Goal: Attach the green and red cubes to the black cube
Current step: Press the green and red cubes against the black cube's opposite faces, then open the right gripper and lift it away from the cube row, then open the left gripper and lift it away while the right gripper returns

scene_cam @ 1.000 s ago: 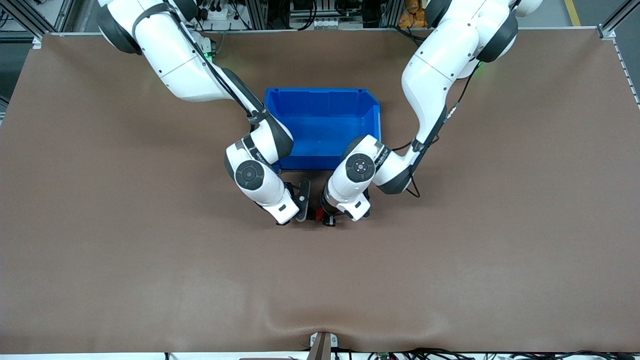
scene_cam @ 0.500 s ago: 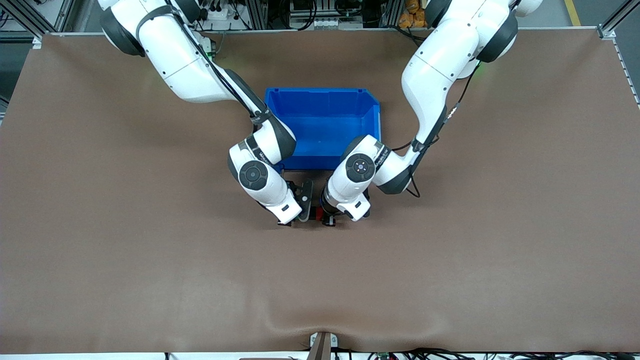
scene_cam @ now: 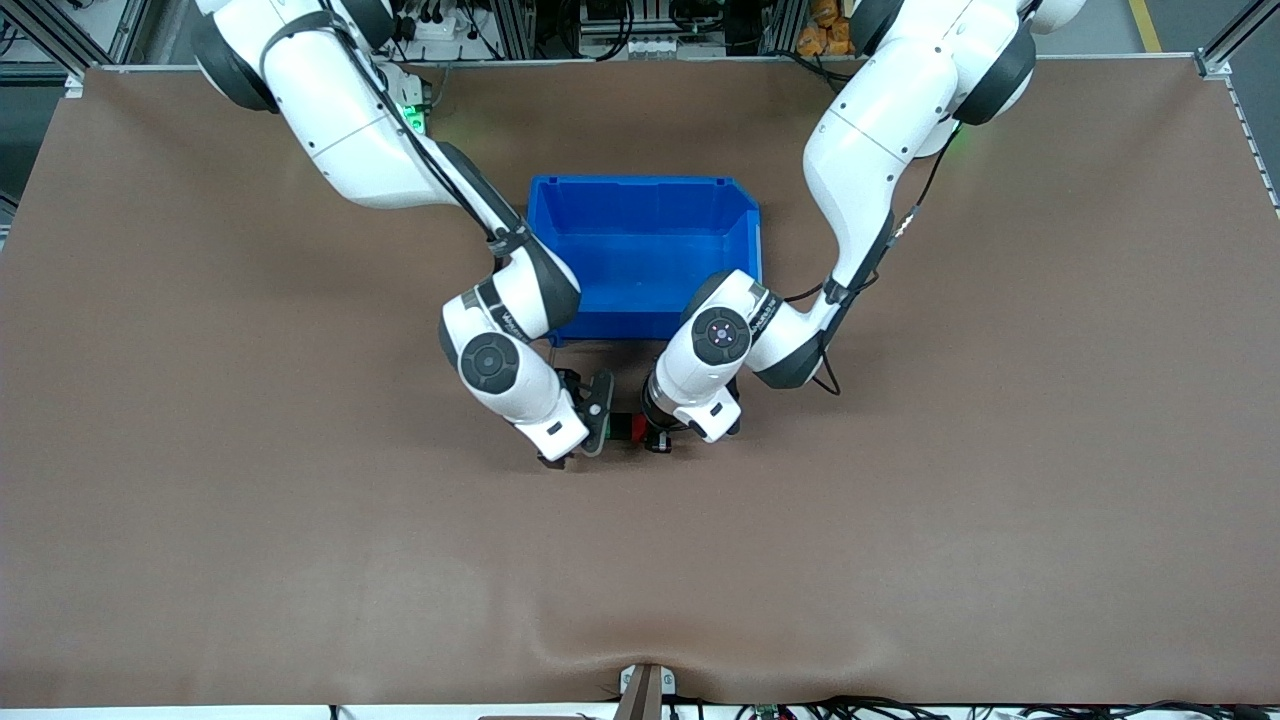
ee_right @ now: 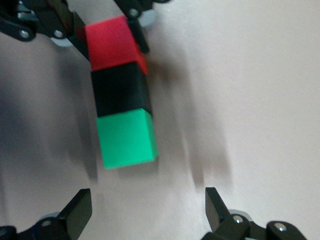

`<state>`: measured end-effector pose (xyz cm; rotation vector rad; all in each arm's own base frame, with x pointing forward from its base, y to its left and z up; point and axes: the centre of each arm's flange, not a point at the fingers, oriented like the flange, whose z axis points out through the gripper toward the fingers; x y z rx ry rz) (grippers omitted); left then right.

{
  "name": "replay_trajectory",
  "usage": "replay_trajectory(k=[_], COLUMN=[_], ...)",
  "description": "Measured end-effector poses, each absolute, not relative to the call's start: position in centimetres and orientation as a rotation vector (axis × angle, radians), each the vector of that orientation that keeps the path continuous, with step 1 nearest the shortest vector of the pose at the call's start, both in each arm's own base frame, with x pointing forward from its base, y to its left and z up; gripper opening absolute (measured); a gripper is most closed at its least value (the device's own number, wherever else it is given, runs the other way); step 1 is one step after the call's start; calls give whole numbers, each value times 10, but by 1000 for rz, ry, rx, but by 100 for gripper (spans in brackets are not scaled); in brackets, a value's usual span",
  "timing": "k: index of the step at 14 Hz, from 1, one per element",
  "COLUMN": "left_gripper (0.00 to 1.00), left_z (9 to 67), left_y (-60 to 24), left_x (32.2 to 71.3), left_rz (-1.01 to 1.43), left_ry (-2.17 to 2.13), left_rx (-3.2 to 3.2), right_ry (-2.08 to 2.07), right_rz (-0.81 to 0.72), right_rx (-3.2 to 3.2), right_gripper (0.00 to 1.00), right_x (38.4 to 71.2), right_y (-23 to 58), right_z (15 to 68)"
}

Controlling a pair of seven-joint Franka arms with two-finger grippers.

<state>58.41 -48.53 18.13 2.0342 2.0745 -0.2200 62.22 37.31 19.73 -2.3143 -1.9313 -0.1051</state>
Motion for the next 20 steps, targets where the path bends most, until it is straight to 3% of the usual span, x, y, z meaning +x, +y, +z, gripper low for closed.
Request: replay_trajectory(k=[2,5,7,13,20], left_gripper=[53,84,100,100,100], left_z=[175,174,186,254,313], left_y=[-485,-485,-486,-476,-443], left_x=[583,584,588,598,613], left_rz=[-220,-212,-202,-156,-137], left_ry=[2065,2022,2001,1924,1877], left_rx=[2052,2081,2094,2217,2306], right_ry=[-1905,-1843,-1777,-1397,-708], right_rz=[-81,-71,-88,-90,-9], right_rx=[-2334,-2388,-2447,-2710,-3008], right_gripper=[100,100,100,100,100], right_x=[632,652,669,701,667], right_y=[356,315,274,124,50], right_z=[219,265,291,361,482])
